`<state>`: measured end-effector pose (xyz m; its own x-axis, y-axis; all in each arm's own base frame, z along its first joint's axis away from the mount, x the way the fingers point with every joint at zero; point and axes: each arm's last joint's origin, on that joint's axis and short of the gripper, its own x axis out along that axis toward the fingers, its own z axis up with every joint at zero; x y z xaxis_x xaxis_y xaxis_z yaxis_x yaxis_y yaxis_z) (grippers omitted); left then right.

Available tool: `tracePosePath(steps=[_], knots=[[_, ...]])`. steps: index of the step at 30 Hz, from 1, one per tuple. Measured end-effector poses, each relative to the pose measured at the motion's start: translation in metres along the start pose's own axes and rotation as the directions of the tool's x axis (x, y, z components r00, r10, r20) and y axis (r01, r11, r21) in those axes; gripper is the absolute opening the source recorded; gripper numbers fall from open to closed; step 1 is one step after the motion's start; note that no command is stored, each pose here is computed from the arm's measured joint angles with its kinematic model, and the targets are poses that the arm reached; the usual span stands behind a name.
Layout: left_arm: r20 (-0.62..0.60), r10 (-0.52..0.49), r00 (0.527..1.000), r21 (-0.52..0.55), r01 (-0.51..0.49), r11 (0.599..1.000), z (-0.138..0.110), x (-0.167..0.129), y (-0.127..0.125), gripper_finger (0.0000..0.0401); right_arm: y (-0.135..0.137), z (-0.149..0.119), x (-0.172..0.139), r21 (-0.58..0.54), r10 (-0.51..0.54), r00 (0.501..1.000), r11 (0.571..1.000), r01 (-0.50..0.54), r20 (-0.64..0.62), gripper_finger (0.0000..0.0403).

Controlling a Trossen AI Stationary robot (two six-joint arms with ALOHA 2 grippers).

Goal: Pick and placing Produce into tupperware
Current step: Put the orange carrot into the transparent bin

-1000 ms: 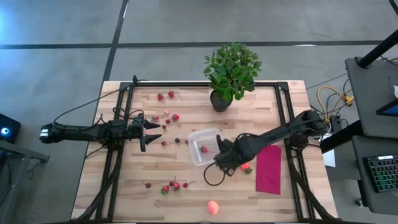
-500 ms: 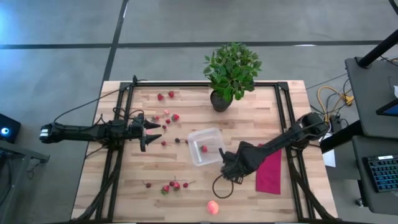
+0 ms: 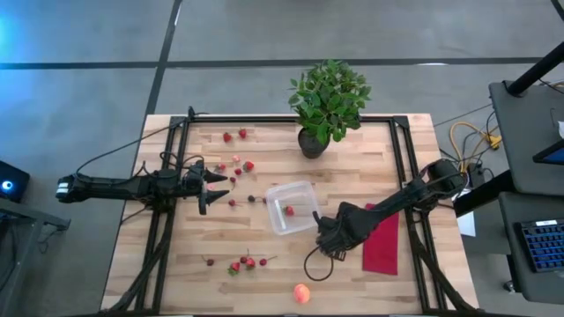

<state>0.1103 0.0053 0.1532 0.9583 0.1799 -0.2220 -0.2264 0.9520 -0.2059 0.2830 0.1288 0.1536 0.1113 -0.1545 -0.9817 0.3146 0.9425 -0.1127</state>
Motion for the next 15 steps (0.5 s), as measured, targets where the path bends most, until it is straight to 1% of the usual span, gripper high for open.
tracePosePath(steps=[5, 7, 9, 10, 11, 12, 13, 15], knots=[[0.000, 0.000, 1.000, 0.000, 0.000, 1.000, 0.000, 0.000, 0.000, 0.0238, -0.007, -0.002, -0.013, 0.019, 0.019, 0.998, 1.000, -0.020, 0.056, 0.0224], [0.000, 0.000, 1.000, 0.000, 0.000, 1.000, 0.000, 0.000, 0.000, 0.0238, -0.012, -0.003, -0.020, 0.052, 0.033, 0.997, 0.998, -0.037, 0.070, 0.0223], [0.000, 0.000, 1.000, 0.000, 0.000, 1.000, 0.000, 0.000, 0.000, 0.0238, -0.022, -0.006, -0.022, 0.151, 0.041, 0.998, 0.987, -0.049, 0.053, 0.0221], [-0.001, 0.000, 1.000, 0.000, 0.000, 1.000, 0.000, 0.000, 0.000, 0.0238, -0.028, -0.007, -0.023, 0.231, 0.049, 0.998, 0.971, -0.056, 0.038, 0.0220], [-0.001, 0.000, 1.000, 0.000, 0.000, 1.000, 0.000, 0.000, 0.000, 0.0238, -0.035, -0.009, -0.023, 0.328, 0.059, 0.998, 0.942, -0.062, 0.019, 0.0218], [-0.001, 0.000, 1.000, 0.000, 0.000, 1.000, 0.000, 0.000, 0.000, 0.0238, -0.042, -0.012, -0.023, 0.423, 0.078, 0.997, 0.904, -0.070, -0.002, 0.0217], [-0.001, 0.000, 1.000, 0.000, 0.000, 1.000, 0.000, 0.000, 0.000, 0.0238, -0.049, -0.015, -0.022, 0.529, 0.103, 0.994, 0.846, -0.071, -0.032, 0.0215], [-0.002, 0.001, 1.000, 0.000, -0.001, 1.000, 0.000, 0.000, 0.000, 0.0238, -0.059, -0.024, -0.019, 0.722, 0.177, 0.979, 0.690, -0.052, -0.099, 0.0215]])
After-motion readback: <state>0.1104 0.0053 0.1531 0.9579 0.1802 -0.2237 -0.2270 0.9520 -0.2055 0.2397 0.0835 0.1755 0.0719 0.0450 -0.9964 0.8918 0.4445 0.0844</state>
